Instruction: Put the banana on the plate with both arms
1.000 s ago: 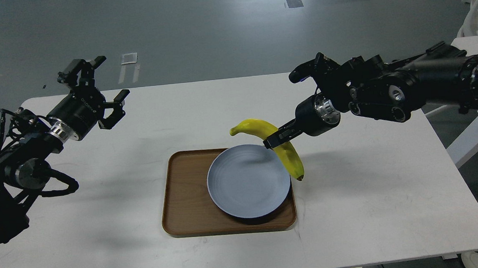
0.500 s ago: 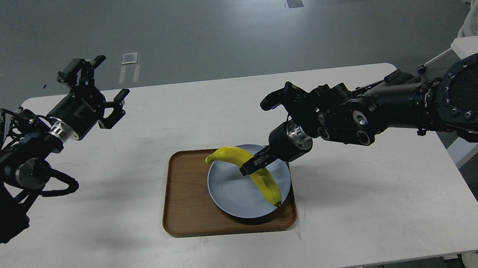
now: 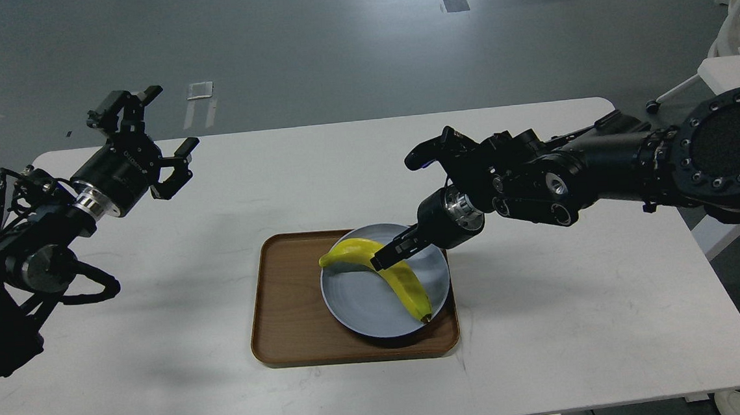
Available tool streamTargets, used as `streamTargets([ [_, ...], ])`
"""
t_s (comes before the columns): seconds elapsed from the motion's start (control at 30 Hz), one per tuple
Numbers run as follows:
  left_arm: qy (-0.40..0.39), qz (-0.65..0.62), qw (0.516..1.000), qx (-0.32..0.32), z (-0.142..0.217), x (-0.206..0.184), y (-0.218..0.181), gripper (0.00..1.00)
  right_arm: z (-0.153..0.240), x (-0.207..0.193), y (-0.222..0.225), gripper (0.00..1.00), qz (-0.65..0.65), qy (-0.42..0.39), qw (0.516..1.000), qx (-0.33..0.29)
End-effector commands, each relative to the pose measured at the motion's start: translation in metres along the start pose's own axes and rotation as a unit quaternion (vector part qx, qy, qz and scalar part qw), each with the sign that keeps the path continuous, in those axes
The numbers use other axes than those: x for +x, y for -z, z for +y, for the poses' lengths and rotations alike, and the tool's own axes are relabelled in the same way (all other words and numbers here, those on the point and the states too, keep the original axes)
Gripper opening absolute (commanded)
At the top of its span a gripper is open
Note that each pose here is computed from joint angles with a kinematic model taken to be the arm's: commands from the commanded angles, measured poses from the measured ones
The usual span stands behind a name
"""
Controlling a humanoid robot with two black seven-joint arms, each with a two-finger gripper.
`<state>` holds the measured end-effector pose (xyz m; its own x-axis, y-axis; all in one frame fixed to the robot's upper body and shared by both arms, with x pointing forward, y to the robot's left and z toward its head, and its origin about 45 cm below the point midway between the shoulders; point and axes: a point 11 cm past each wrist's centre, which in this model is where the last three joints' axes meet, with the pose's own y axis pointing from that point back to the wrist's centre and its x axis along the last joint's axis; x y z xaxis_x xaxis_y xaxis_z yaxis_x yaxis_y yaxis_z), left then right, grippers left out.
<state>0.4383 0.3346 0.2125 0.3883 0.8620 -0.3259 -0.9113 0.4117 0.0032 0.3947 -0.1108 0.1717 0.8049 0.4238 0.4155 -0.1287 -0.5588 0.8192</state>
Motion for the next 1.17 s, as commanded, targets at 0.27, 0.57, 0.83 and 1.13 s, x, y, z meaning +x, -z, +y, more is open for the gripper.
streamTargets([
  [0.27, 0.000, 0.000, 1.000, 0.000, 0.000, 0.000, 0.000, 0.98, 0.082, 0.034, -0.058, 0.98, -0.142, -0.167, 0.976, 0.014],
  [0.57, 0.000, 0.004, 1.000, 0.000, 0.000, -0.001, 0.004, 0.98, 0.107, -0.009, -0.114, 0.98, -0.431, -0.364, 0.808, 0.173],
  [0.83, 0.008, 0.022, 1.000, 0.003, -0.006, -0.013, 0.020, 0.98, 0.103, -0.063, -0.146, 0.98, -0.571, -0.435, 0.654, 0.236],
  [1.13, 0.011, 0.052, 0.999, 0.008, -0.015, -0.030, 0.046, 0.98, 0.104, -0.083, -0.155, 0.99, -0.610, -0.459, 0.593, 0.256],
])
